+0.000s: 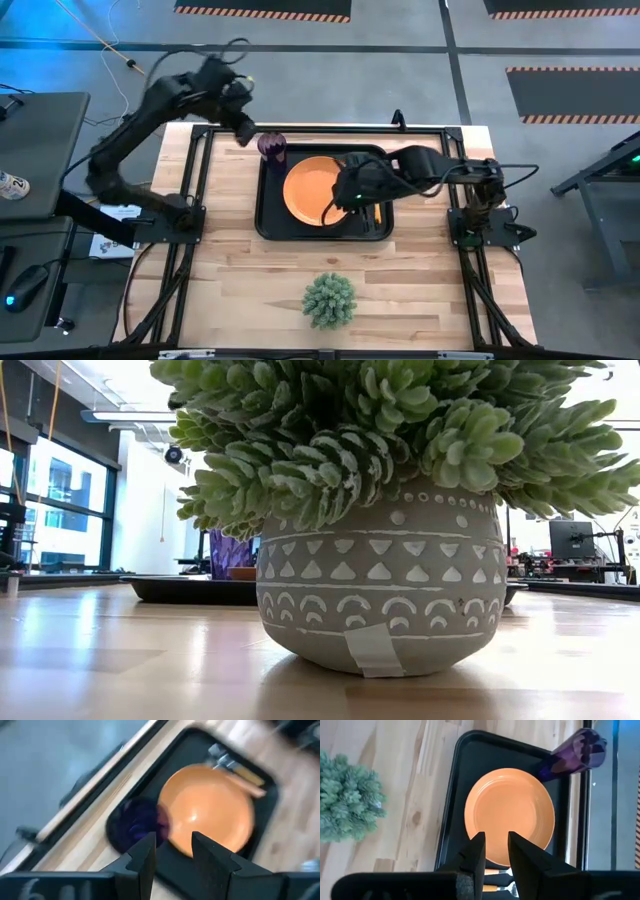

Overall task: Pick and place plate/cup/fork/spoon on tray
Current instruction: Return to Home Position

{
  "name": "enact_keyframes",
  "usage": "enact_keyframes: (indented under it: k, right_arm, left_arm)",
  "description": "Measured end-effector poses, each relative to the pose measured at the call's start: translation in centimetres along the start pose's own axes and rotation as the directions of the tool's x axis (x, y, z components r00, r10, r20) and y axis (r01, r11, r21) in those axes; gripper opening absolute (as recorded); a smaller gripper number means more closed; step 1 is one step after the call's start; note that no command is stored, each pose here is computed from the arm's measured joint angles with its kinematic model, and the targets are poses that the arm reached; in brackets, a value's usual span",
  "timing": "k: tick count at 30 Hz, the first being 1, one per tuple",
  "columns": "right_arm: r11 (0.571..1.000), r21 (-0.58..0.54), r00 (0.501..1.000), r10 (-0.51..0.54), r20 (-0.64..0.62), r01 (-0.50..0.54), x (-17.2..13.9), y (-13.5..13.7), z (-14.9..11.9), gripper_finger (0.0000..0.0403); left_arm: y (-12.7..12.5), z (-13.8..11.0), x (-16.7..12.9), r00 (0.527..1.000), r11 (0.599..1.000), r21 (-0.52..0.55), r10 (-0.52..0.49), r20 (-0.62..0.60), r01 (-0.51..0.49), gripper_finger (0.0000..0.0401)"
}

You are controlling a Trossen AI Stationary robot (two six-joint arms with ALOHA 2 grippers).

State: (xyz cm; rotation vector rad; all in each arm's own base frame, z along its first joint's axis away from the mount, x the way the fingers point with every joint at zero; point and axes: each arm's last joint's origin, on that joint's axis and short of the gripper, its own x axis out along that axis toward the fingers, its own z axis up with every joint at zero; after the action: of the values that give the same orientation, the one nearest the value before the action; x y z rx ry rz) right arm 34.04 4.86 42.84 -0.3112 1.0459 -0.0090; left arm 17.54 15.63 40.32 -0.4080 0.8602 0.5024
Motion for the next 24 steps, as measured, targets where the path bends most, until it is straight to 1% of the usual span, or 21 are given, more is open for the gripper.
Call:
enact_keyframes:
  k: [3,6,11,14,17,20,24]
  right_arm:
    - [0.999,0.021,1.000,-0.025,0.011,0.025,-0.6,-0.2,-0.2,0.0075]
    - [0.998,0.013,0.998,-0.062,0.009,0.062,-0.7,-0.3,-0.2,0.0075]
    - [0.997,0.047,0.998,-0.057,0.003,0.057,-0.5,-1.0,-0.3,0.0075]
    - [0.995,0.072,0.998,-0.062,0.000,0.061,-0.4,-1.3,-0.4,0.0075]
    - [0.994,0.087,0.998,-0.066,0.005,0.065,0.4,-1.4,-0.3,0.0075]
    - [0.995,0.080,0.998,-0.056,-0.007,0.057,2.3,-0.9,-0.8,0.0075]
    - [0.995,0.094,1.000,-0.027,0.008,0.026,5.5,0.0,-2.4,0.0075]
  left_arm:
    - [-1.2,-1.7,-2.5,0.992,0.999,0.036,-0.039,0.122,0.035,0.0117]
    - [-2.3,-3.4,-4.4,0.970,0.996,0.069,-0.076,0.232,0.062,0.0117]
    - [-3.7,-6.5,-6.2,0.917,0.973,0.168,-0.208,0.339,0.159,0.0117]
    - [-4.1,-8.4,-6.6,0.881,0.954,0.219,-0.277,0.384,0.205,0.0117]
    - [-4.3,-10.2,-6.5,0.848,0.943,0.234,-0.317,0.425,0.235,0.0117]
    - [-4.2,-11.9,-6.0,0.801,0.935,0.245,-0.348,0.486,0.258,0.0117]
    - [-4.0,-14.0,-4.6,0.723,0.922,0.247,-0.386,0.573,0.297,0.0117]
